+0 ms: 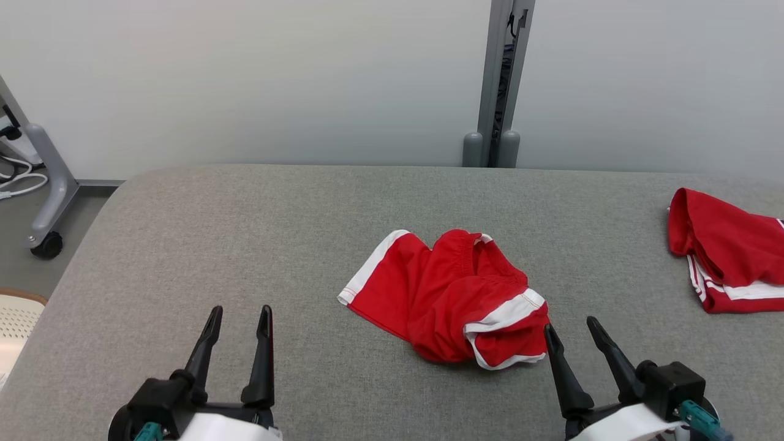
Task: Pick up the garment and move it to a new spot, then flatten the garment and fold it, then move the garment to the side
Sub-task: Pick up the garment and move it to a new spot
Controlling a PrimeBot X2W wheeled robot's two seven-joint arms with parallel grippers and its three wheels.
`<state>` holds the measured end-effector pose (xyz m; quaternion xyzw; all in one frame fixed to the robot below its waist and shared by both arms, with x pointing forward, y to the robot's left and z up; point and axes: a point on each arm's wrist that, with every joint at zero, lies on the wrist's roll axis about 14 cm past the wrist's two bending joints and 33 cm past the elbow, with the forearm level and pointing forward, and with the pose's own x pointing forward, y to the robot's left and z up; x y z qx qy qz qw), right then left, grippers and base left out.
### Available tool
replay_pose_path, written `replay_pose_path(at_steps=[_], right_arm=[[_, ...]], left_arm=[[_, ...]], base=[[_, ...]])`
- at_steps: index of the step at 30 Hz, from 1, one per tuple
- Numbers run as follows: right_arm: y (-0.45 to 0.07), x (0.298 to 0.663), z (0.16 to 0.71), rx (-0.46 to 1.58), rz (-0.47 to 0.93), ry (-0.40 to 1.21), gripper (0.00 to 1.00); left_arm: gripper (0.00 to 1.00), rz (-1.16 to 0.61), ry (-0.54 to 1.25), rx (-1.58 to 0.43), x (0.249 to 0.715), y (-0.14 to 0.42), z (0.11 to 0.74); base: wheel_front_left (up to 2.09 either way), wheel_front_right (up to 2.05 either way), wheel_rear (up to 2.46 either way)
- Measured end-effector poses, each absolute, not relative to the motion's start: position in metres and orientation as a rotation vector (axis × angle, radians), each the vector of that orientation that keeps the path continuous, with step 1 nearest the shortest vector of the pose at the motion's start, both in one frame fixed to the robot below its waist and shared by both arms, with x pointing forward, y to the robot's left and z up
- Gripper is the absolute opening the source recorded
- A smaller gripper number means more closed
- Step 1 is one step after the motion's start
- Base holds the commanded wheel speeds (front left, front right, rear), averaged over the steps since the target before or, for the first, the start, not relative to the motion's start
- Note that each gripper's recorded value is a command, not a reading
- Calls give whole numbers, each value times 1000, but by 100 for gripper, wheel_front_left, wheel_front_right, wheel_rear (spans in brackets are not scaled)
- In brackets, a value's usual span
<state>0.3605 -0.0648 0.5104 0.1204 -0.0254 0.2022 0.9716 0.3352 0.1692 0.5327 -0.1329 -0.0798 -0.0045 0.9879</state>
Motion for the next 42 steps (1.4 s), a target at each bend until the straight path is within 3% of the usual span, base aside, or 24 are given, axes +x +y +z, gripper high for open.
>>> replay_pose_path(at_steps=[9, 26, 34, 42], right_arm=[[-72, 349, 496, 257, 377, -11, 100], [-73, 347, 491, 266, 370, 6, 100], [-62, 373, 503, 285, 409, -9, 100], [-55, 403, 473, 205, 455, 133, 100]], left_arm=[[100, 36, -83, -184, 308, 181, 503], [100, 13, -37, -137, 308, 173, 489], [100, -6, -18, -145, 315, 164, 485], [100, 5, -12, -140, 319, 165, 483]], base=[[0, 0, 0], [0, 0, 0], [0, 0, 0], [0, 0, 0]])
